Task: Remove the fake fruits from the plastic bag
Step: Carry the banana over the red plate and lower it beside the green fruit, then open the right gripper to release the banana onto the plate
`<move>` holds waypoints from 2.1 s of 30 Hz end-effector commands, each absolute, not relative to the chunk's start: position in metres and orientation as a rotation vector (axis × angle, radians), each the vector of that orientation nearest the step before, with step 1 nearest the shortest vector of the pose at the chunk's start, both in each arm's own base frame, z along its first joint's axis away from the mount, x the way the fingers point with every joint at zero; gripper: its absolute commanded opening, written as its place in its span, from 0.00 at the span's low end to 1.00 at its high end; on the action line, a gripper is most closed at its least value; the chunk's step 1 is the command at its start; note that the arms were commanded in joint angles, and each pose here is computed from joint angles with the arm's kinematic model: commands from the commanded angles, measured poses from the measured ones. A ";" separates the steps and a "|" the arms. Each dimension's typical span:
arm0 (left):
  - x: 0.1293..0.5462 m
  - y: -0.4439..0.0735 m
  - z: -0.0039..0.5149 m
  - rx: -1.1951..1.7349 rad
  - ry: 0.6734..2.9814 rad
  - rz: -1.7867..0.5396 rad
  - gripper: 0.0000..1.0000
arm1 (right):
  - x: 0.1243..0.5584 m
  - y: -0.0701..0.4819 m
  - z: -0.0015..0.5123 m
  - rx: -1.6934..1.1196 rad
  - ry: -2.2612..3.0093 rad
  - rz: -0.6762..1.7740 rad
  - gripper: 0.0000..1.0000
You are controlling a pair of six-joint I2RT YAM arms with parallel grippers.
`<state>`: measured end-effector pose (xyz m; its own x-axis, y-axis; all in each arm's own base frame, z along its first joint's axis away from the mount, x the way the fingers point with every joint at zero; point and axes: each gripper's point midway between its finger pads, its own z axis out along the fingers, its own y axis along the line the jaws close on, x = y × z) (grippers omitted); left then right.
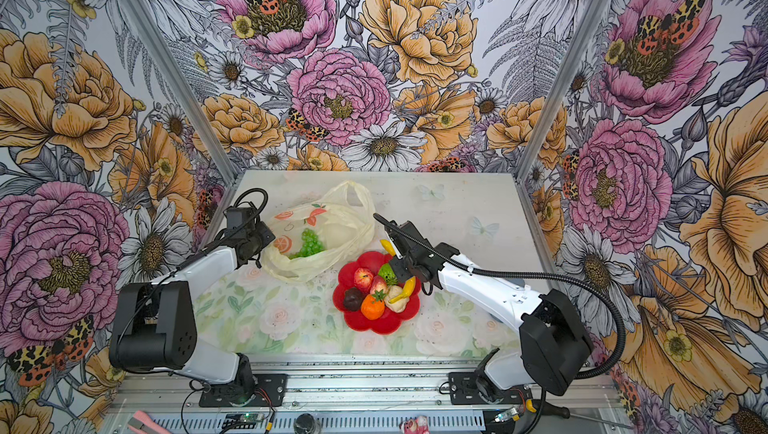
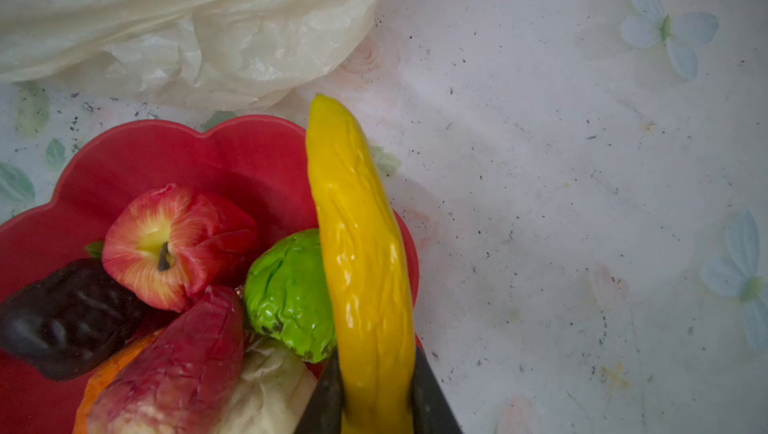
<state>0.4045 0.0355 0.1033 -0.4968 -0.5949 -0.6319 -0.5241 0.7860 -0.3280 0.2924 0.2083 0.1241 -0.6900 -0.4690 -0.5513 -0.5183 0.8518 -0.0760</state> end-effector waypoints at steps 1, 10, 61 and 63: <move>0.405 0.041 0.107 -0.837 2.168 -0.106 0.00 | 0.284 0.203 0.121 -0.688 2.482 0.129 0.12; 0.406 0.040 0.107 -0.836 2.170 -0.118 0.00 | 0.284 0.200 0.100 -0.670 2.535 0.093 0.11; 0.405 0.024 0.109 -0.782 2.174 -0.163 0.00 | 0.284 0.196 0.118 -0.570 2.451 0.064 0.45; 0.407 0.019 0.109 -0.769 2.182 -0.192 0.00 | 0.288 0.193 0.132 -0.525 2.417 0.052 0.46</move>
